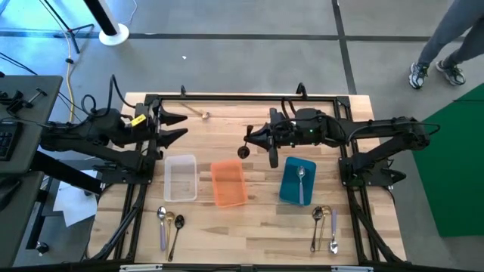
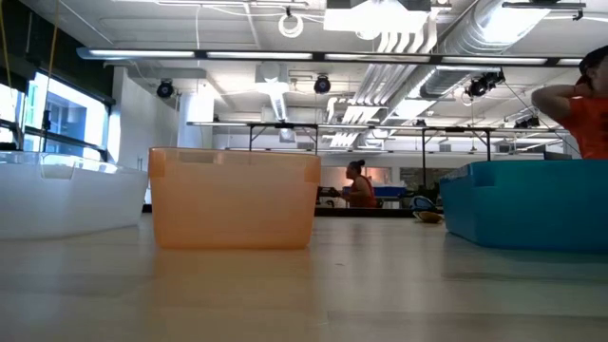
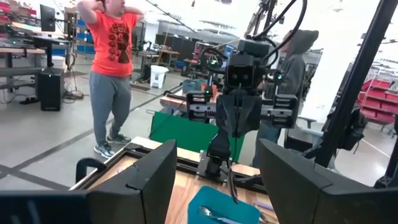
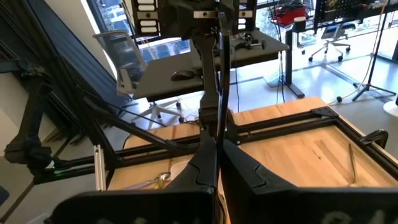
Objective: Sort silverware by color (type)
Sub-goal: Put the top left black spoon into the orange bin
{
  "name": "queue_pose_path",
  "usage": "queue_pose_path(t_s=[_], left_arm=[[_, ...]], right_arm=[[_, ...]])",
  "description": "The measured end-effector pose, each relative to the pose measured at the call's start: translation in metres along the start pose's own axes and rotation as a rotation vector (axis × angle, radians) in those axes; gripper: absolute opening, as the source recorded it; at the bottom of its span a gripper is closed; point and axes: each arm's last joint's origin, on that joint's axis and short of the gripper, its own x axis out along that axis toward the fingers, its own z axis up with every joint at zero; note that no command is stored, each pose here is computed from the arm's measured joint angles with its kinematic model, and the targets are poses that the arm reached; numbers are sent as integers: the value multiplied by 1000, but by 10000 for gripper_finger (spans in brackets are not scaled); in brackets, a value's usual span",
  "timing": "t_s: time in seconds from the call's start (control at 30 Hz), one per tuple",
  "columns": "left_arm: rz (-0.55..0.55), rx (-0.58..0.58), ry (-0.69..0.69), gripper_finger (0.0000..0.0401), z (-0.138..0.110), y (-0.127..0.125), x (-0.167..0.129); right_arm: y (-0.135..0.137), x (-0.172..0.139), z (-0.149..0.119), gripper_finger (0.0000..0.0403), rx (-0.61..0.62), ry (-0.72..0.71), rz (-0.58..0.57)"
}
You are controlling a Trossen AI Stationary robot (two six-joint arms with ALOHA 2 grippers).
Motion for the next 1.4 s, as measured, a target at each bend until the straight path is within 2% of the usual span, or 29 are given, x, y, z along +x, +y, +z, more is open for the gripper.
queue_pose_path(t_s=[0.27, 0.37, 0.6, 0.73, 0.93, 1.13, 1.4], left_arm=[[1, 20, 2, 211, 0, 0, 1], [3, 21, 4, 211, -1, 0, 1], [8, 25, 14, 211, -2, -1, 4], [9, 26, 16, 211, -3, -1, 5], [9, 26, 19, 211, -3, -1, 6], [9, 25, 17, 211, -3, -1, 5], [8, 24, 15, 211, -3, -1, 5]], right_arm=[[0, 0, 0, 0, 9, 1, 0], [0, 5, -2, 0, 61, 0, 0], [5, 48, -10, 0, 122, 161, 30], [1, 77, -25, 0, 169, 314, -32], [-11, 111, -52, 0, 292, 413, -79], [-20, 131, -80, 0, 404, 486, -119], [-25, 146, -106, 0, 437, 546, -166]])
